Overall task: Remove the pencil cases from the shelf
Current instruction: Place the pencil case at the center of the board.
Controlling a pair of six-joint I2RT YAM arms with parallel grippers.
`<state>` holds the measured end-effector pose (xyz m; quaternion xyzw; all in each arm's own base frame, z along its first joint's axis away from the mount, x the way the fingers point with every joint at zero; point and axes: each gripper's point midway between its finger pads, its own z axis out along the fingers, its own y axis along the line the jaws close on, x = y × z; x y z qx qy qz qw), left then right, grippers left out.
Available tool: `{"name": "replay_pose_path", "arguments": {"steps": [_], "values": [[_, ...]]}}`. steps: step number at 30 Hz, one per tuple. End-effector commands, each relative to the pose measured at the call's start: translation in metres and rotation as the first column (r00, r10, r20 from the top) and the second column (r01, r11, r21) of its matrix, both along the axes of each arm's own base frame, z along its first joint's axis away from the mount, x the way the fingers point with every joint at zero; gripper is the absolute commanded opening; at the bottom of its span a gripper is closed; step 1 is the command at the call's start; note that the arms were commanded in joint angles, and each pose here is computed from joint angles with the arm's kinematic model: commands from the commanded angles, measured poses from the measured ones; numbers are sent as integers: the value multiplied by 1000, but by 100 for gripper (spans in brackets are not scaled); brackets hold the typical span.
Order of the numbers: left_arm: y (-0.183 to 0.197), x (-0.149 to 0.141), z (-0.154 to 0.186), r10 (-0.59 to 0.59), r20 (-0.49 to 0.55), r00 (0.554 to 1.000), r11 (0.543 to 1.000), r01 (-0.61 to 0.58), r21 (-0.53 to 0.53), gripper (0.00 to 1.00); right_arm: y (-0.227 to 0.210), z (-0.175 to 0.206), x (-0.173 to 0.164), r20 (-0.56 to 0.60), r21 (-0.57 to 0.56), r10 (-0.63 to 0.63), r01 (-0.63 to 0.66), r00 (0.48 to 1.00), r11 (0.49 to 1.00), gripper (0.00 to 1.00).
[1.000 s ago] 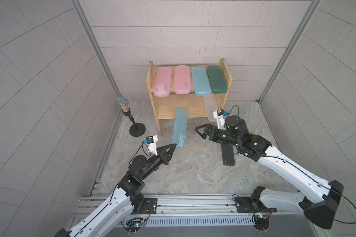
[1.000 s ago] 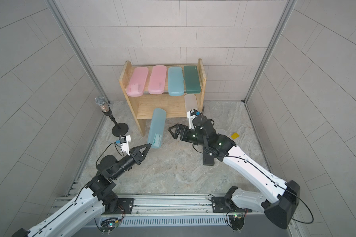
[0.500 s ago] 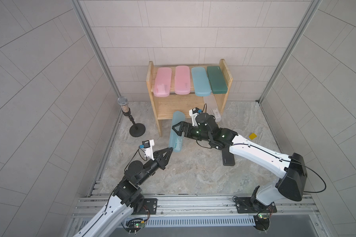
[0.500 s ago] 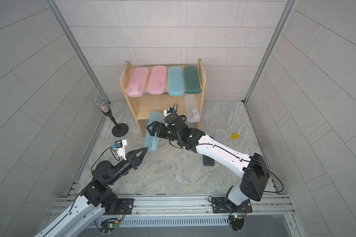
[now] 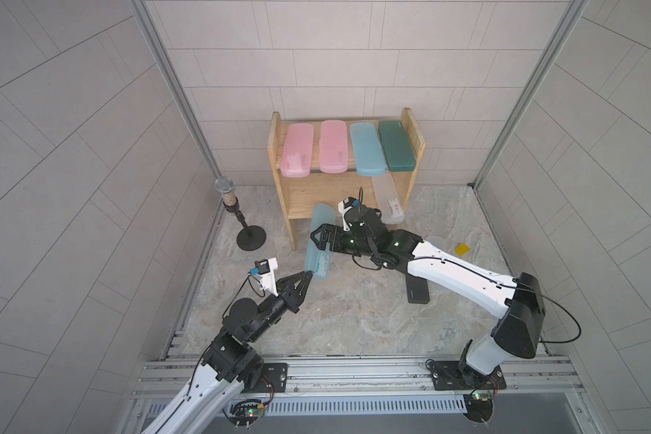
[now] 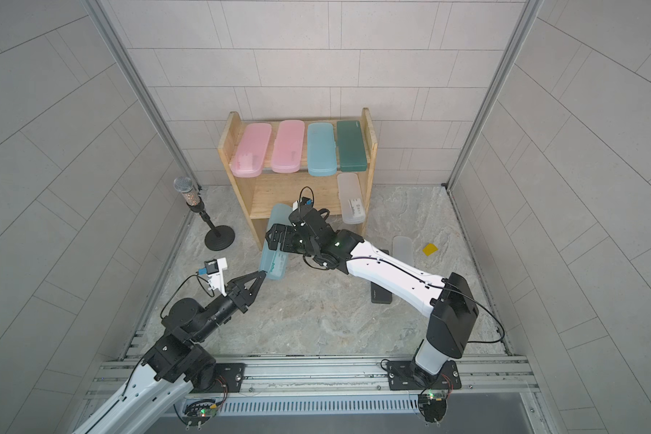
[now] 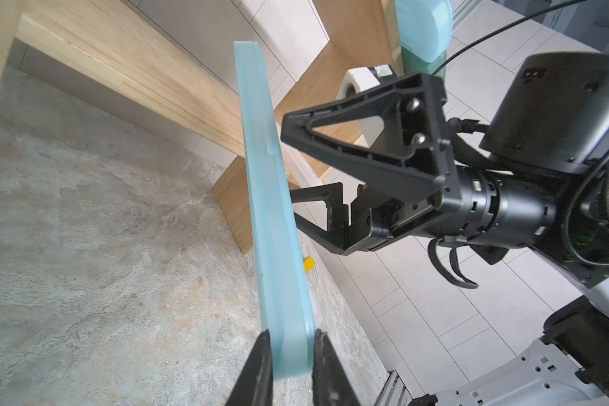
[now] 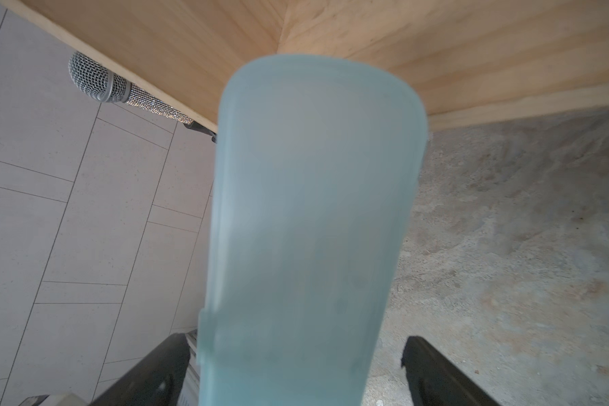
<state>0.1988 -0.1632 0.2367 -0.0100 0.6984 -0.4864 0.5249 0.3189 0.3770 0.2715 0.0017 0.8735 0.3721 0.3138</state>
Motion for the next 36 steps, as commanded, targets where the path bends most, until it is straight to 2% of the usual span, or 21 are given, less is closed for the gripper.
{"name": "replay_pose_path", "arguments": {"steps": [1,10,14,22,24,25,26,29,32,36], "values": [[4,-1,13,15,58,998,1000,-14,-8,0,-3,-6,-2,-2,-26,0,0,1000,1000,100],[4,-1,14,18,58,998,1000,-18,-10,0,33,6,-2,-46,151,71,-63,996,987,100],[4,-1,14,19,59,998,1000,-18,-12,0,32,4,0,-47,124,62,-56,997,991,98],[9,1,10,48,43,998,999,-48,-1,0,10,0,1,-23,25,17,-16,1000,1000,77],[14,3,8,74,34,997,997,-74,5,15,0,1,-2,-8,-24,21,-21,1000,999,75],[15,3,8,83,35,996,997,-83,8,28,-6,0,-5,-3,-53,25,-25,1000,998,75],[17,3,8,94,31,995,995,-94,12,46,-14,-3,-9,2,-93,32,-32,999,995,75],[23,3,7,122,26,992,992,-122,20,70,-46,-24,-28,-20,-222,52,-55,998,973,75],[27,4,6,141,21,990,990,-142,24,77,-83,-56,-52,-81,-334,67,-91,994,938,74],[27,5,3,148,13,989,988,-148,32,78,-130,-101,-77,-181,-454,47,-126,982,882,73]]}}
